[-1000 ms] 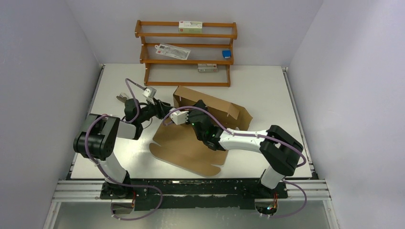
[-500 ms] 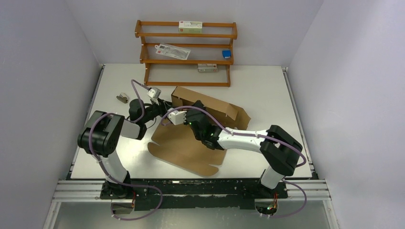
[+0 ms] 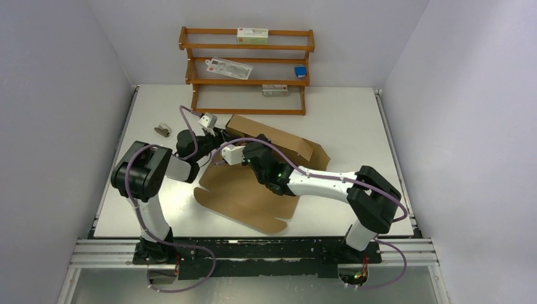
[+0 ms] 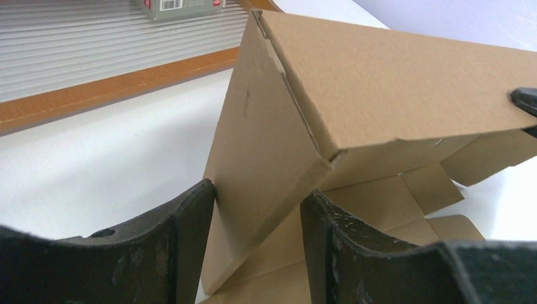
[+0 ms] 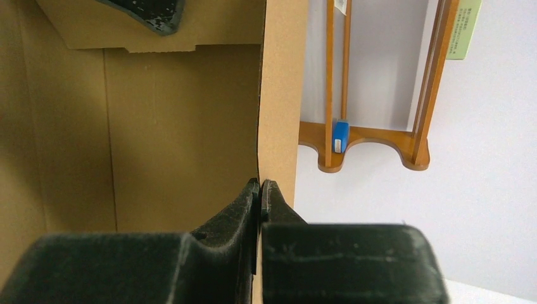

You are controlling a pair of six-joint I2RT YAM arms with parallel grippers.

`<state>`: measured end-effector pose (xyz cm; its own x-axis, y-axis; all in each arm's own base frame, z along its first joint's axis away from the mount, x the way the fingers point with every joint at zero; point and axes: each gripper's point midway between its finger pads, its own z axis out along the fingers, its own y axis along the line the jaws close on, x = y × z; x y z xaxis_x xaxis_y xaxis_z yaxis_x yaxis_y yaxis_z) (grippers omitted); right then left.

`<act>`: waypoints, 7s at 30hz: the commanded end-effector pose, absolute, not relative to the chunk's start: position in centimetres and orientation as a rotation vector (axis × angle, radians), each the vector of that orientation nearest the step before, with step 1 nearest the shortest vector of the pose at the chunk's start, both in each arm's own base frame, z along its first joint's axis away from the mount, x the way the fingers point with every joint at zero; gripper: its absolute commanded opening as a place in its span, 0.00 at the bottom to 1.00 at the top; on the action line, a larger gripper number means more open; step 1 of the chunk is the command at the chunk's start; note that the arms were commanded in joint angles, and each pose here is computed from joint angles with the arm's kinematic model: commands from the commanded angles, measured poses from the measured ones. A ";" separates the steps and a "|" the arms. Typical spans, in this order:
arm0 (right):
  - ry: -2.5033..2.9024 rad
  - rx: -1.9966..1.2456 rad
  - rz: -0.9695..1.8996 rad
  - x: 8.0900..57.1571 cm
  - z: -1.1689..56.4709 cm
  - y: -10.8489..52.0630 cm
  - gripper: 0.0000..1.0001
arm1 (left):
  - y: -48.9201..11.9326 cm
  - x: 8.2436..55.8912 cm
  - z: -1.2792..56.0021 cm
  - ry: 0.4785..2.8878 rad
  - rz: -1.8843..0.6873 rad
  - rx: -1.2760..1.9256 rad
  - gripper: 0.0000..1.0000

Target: Fold the paper box

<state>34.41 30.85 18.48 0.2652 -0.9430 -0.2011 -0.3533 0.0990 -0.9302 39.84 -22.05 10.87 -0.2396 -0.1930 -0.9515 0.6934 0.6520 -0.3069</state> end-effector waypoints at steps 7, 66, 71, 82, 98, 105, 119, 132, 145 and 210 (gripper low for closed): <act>1.325 -1.605 -0.588 32.9 14.7 31.7 0.02 | -21.8 41.9 13.7 1.476 -0.780 0.331 0.47; 1.480 -1.440 -0.360 32.9 17.8 32.0 0.28 | -18.3 42.0 9.1 1.652 -0.233 -0.180 0.05; 1.489 -1.371 -0.234 32.1 20.2 31.7 0.49 | -20.2 41.3 8.5 1.693 -0.305 -0.044 0.05; 1.504 -1.041 -0.043 33.4 25.9 29.2 0.97 | -20.9 40.4 7.8 1.815 -0.262 0.169 0.05; 1.271 -1.231 -0.469 34.0 22.6 25.3 0.89 | -19.7 40.4 8.0 1.893 -0.300 0.285 0.05; 1.224 -1.265 -0.584 35.3 21.7 25.4 0.79 | -20.1 40.5 8.4 1.896 -0.316 0.295 0.05; 1.234 -1.343 -0.541 35.1 20.4 26.4 0.18 | -19.4 40.7 8.5 1.850 -0.337 0.153 0.11; 1.282 -1.394 -0.463 34.6 18.7 27.2 0.07 | -19.2 42.0 7.3 1.767 -0.362 0.011 0.29; 1.295 -1.429 -0.441 34.5 17.7 27.5 0.06 | -19.8 41.7 9.7 1.629 -0.439 -0.023 0.32; 1.425 -1.210 -0.209 31.9 22.1 26.7 0.73 | -15.1 31.6 16.9 1.635 -0.405 -0.175 0.80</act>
